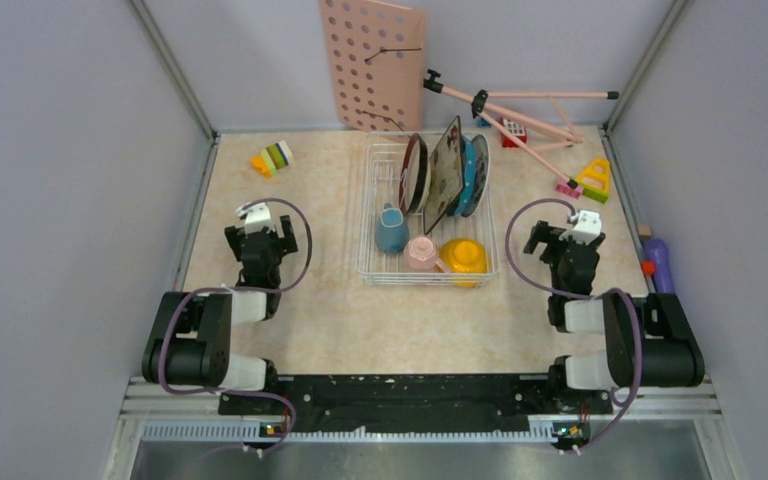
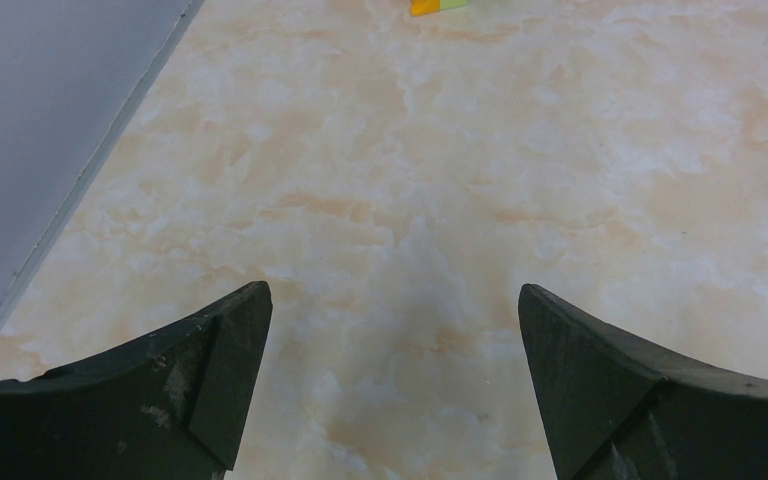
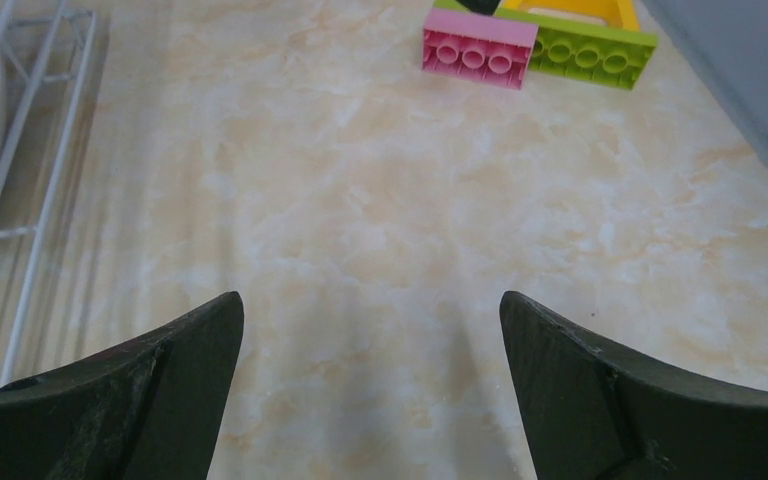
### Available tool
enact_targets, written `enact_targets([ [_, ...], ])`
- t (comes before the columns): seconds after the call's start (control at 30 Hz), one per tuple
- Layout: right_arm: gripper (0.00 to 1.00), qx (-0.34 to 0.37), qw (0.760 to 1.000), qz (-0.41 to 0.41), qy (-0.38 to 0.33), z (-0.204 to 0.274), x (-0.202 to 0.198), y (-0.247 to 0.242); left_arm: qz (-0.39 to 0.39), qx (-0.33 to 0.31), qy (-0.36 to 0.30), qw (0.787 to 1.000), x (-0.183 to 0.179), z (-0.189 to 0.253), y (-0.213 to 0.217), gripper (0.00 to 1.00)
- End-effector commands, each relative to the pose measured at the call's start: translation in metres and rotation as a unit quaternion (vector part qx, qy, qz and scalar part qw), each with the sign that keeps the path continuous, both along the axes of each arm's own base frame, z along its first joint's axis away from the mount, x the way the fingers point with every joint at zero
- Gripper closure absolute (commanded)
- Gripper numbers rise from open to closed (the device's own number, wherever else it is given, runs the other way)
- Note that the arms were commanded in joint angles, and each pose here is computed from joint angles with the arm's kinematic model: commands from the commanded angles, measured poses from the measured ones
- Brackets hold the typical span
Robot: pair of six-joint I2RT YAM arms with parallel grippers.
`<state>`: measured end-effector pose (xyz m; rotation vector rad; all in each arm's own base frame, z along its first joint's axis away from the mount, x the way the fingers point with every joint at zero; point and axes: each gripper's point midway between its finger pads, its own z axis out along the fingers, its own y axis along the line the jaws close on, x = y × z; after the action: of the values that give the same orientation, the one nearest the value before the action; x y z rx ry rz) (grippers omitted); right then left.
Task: Load the mixed dishes into the dish rack
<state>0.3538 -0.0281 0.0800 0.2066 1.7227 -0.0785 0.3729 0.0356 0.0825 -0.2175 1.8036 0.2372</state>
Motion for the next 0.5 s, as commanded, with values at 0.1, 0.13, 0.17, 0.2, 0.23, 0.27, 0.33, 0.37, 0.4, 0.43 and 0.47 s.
enact_targets([
  [0.1, 0.01, -0.030, 0.998, 0.018, -0.051, 0.025, 0.011, 0.011, 0.015, -0.015, -0.053, 0.998, 0.019, 0.030, 0.010, 0.02],
  [0.13, 0.01, -0.033, 0.998, 0.022, -0.049, 0.024, 0.011, 0.013, 0.015, -0.015, -0.052, 0.998, 0.019, 0.029, 0.010, 0.02],
  [0.17, 0.01, -0.037, 0.998, 0.032, -0.046, 0.023, 0.012, 0.017, 0.016, -0.014, -0.055, 0.998, 0.018, 0.029, 0.011, 0.02],
  [0.2, 0.01, -0.038, 0.997, 0.036, -0.048, 0.024, 0.012, 0.019, 0.017, -0.014, -0.056, 0.998, 0.018, 0.030, 0.012, 0.02],
  [0.23, 0.01, -0.038, 0.997, 0.037, -0.049, 0.024, 0.012, 0.019, 0.018, -0.015, -0.059, 0.998, 0.017, 0.030, 0.012, 0.02],
  [0.27, 0.01, -0.038, 0.997, 0.038, -0.047, 0.024, 0.012, 0.019, 0.018, -0.016, -0.061, 0.998, 0.015, 0.029, 0.011, 0.02],
  [0.33, 0.01, -0.038, 0.997, 0.037, -0.048, 0.024, 0.012, 0.019, 0.009, -0.020, -0.070, 0.997, 0.009, 0.025, 0.008, 0.02],
  [0.37, 0.01, -0.037, 0.997, 0.037, -0.048, 0.024, 0.012, 0.019, -0.001, -0.017, -0.087, 0.996, 0.008, 0.029, 0.006, 0.09],
  [0.4, 0.01, -0.038, 0.997, 0.037, -0.047, 0.023, 0.012, 0.019, -0.005, -0.010, -0.090, 0.996, 0.009, 0.027, 0.006, 0.13],
  [0.43, 0.01, -0.037, 0.997, 0.037, -0.048, 0.024, 0.012, 0.019, -0.006, -0.009, -0.092, 0.996, 0.009, 0.028, 0.006, 0.17],
  [0.47, 0.01, -0.037, 0.997, 0.037, -0.048, 0.024, 0.012, 0.019, -0.006, -0.012, -0.086, 0.996, 0.008, 0.026, 0.005, 0.09],
])
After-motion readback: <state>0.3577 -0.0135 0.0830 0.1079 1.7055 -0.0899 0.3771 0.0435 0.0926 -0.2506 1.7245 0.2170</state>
